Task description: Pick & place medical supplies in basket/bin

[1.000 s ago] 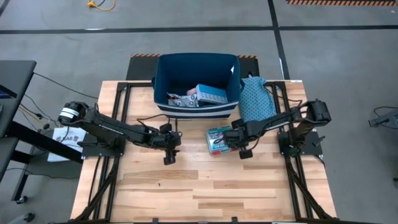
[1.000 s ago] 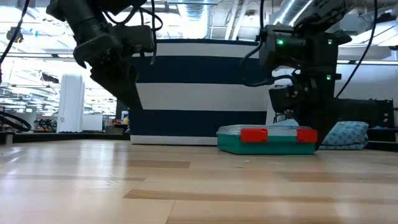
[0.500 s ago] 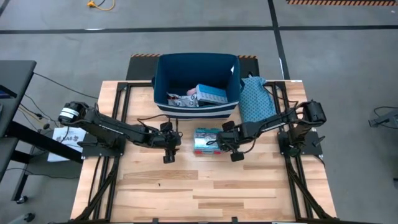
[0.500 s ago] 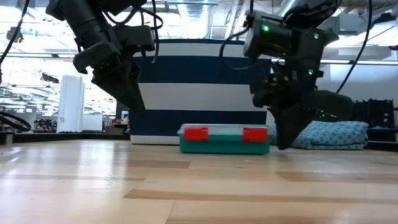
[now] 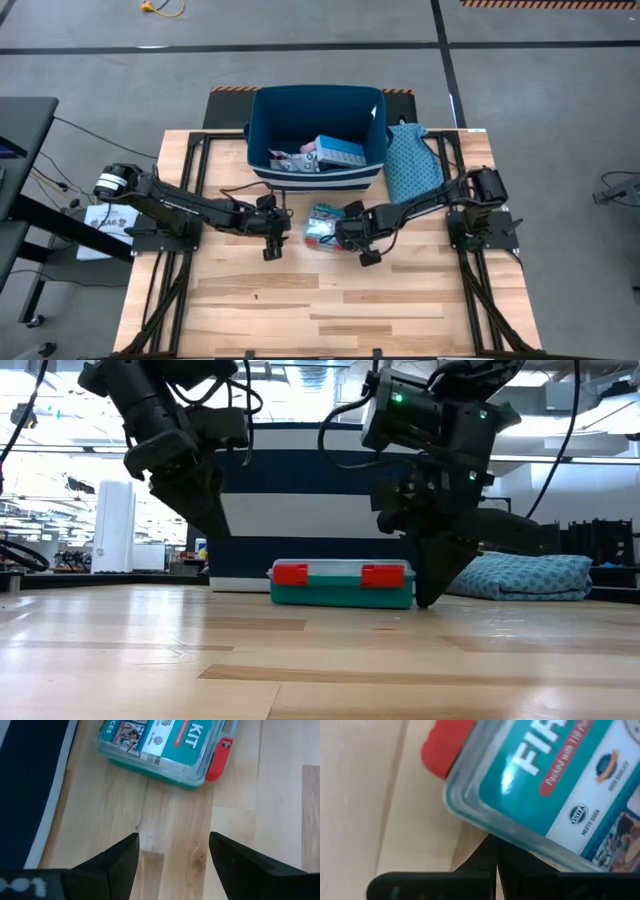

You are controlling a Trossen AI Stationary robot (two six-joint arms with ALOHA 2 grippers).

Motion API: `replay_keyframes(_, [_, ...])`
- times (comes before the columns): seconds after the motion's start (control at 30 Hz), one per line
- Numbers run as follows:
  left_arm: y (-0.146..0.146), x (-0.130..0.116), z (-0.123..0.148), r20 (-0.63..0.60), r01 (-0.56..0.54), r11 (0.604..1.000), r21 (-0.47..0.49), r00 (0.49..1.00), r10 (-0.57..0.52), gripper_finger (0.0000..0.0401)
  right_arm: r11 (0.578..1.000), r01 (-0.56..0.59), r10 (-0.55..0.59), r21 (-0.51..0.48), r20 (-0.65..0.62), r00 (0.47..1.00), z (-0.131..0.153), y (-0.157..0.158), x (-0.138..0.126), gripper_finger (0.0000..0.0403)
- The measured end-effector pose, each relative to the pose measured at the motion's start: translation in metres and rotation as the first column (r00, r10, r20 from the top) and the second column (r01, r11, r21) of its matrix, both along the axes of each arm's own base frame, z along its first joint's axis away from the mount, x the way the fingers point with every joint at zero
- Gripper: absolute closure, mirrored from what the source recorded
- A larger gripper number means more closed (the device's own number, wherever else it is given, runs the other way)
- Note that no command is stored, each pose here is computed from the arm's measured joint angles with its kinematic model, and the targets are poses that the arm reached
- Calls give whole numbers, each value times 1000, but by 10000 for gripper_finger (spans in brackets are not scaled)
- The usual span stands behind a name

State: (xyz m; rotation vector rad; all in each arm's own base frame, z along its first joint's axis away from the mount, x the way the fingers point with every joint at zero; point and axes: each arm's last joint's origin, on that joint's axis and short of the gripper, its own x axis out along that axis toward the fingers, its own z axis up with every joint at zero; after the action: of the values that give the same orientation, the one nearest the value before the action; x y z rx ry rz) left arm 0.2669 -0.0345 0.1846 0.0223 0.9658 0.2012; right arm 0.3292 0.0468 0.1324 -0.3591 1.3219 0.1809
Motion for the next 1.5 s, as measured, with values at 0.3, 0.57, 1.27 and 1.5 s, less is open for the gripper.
replay_keyframes(0.3, [0,-11,-21,0,-58,995,-83,998,59,170,994,-99,95,40,88,992,11,19,16,403])
replay_keyframes(0.57, [-5,-14,-29,25,-72,990,-121,997,76,170,983,-182,180,14,101,979,25,33,21,403])
replay_keyframes(1.27, [-26,-15,-26,86,-313,886,-342,929,361,170,970,179,-197,-164,-102,975,53,-24,16,403])
replay_keyframes(1.5, [-36,-21,-28,75,-345,882,-321,919,387,170,936,350,-350,-35,16,937,55,-42,29,403])
